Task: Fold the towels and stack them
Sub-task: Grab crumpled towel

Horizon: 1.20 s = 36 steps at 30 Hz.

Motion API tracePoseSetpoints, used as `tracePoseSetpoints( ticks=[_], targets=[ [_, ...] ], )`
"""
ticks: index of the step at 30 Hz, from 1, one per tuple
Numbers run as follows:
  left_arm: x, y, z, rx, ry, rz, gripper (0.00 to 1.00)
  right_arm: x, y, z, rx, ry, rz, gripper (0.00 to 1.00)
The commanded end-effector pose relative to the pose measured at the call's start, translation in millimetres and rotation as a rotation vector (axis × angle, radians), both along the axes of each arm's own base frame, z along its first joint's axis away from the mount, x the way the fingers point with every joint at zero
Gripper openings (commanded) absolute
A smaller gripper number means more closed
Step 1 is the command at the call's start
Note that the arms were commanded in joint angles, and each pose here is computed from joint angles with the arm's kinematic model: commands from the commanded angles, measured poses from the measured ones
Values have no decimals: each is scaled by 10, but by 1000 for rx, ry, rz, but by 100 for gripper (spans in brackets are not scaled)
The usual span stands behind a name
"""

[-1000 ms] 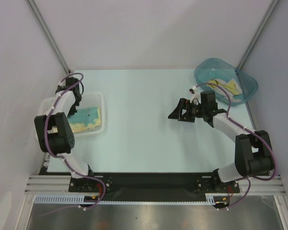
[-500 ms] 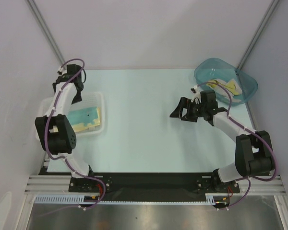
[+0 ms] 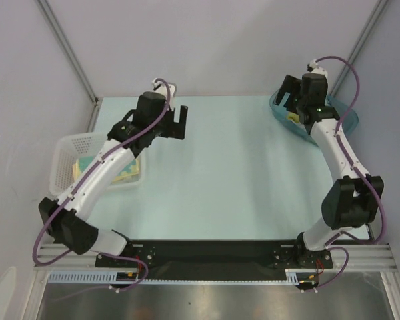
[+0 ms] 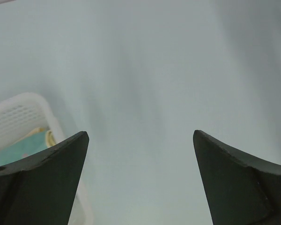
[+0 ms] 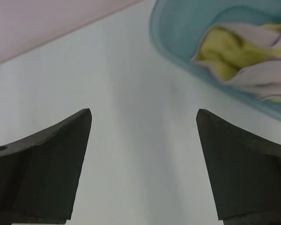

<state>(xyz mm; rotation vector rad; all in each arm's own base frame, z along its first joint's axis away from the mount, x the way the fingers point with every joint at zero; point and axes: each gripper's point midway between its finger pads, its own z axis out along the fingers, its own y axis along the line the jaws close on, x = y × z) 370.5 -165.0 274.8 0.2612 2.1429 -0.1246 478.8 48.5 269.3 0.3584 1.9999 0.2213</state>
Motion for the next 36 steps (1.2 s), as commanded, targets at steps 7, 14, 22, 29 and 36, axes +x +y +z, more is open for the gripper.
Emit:
tracePoseSetpoints(
  ticks=[7,14,22,29,36],
  targets=[
    [-457,-641,101,-314,-16,-376,100,480,-1354,-738,-76,160,-341,84],
    [-452,-570,90,-260,-24,-374,95,871,-1641,-1327,10,178,-342,86],
    [-432,-629,-2,-283,-8,-379,88,1257,-1842,-1232,43,64,-278,20],
    [-422,-655,15,-290,1,-383,87,1048,-1898,475,-85,-234,-196,0],
    [-531,-667,116,-331,-19,-406,91,338,-982,1811,-76,-432,85,0]
  ],
)
